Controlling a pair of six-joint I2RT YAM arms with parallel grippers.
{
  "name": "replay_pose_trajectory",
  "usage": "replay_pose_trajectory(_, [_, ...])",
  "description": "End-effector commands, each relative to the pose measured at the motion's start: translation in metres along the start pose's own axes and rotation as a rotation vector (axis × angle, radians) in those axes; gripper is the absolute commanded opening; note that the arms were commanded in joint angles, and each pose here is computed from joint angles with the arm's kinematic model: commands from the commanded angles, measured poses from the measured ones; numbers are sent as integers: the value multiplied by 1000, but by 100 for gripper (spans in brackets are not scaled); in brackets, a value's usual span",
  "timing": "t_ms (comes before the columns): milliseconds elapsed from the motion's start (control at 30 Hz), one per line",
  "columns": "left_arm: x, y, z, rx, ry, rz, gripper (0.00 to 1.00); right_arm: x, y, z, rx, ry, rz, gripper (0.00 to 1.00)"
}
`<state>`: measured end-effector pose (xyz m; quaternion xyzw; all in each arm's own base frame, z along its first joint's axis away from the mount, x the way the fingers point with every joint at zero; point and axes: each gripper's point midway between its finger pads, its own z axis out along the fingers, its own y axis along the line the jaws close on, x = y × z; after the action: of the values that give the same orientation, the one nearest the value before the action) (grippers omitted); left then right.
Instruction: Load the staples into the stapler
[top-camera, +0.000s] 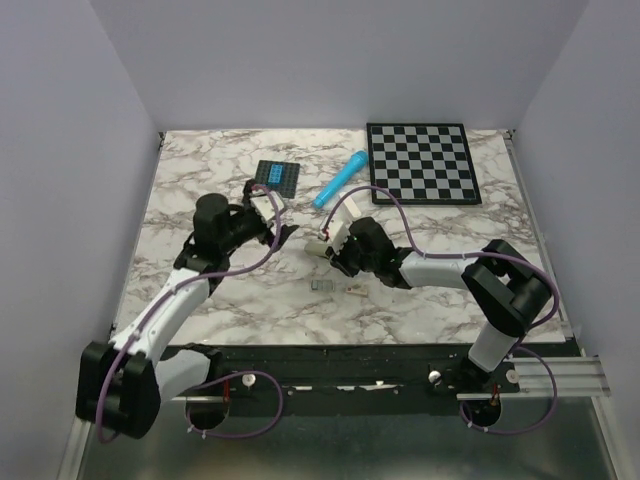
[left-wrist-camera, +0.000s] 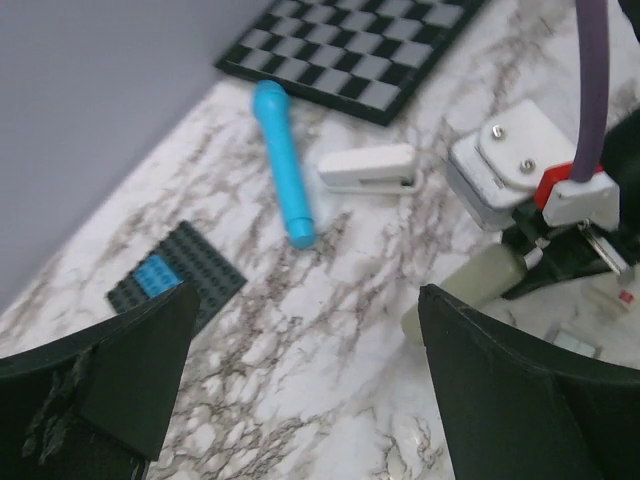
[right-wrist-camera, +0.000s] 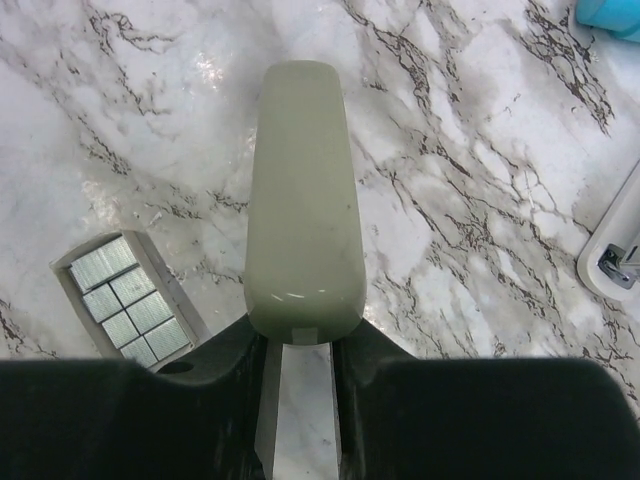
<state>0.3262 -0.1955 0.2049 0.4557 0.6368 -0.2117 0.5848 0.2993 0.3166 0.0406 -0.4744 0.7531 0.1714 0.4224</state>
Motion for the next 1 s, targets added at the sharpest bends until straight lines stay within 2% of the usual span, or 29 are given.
replay_pose_trajectory(0, [-60, 56, -59, -471, -191, -59, 99, -6, -4, 0, 29, 3, 17, 32])
replay_pose_trajectory(100, [-67, 65, -104, -671, -215, -124, 99, -7, -5, -5, 39, 7, 31, 38])
replay_pose_trajectory(300, [-66, 54, -166, -857, -256, -226, 99, -12, -4, -20, 33, 32, 49, 54])
replay_pose_trajectory(467, [-61, 32, -184, -847, -290, -242, 99, -21, -4, -37, 31, 52, 66, 63])
replay_pose_trajectory(600, [-59, 18, -186, -817, -362, -287, 99, -17, -2, -49, -1, 176, 54, 63])
replay_pose_trajectory(633, [-63, 16, -190, -816, -387, -288, 99, -31, -7, -50, 4, 166, 48, 63])
replay_pose_trajectory(833, [-75, 13, -206, -840, -441, -279, 99, -21, -10, -48, -9, 322, 47, 63])
replay_pose_trajectory(867, [-75, 13, -207, -841, -443, -275, 99, -32, -13, -47, -7, 313, 43, 63])
replay_pose_trajectory(900, [-75, 12, -207, -842, -446, -270, 99, -22, -11, -45, -21, 363, 47, 63])
replay_pose_trajectory(967, [-76, 11, -210, -846, -457, -264, 99, -33, -11, -43, -38, 360, 45, 63])
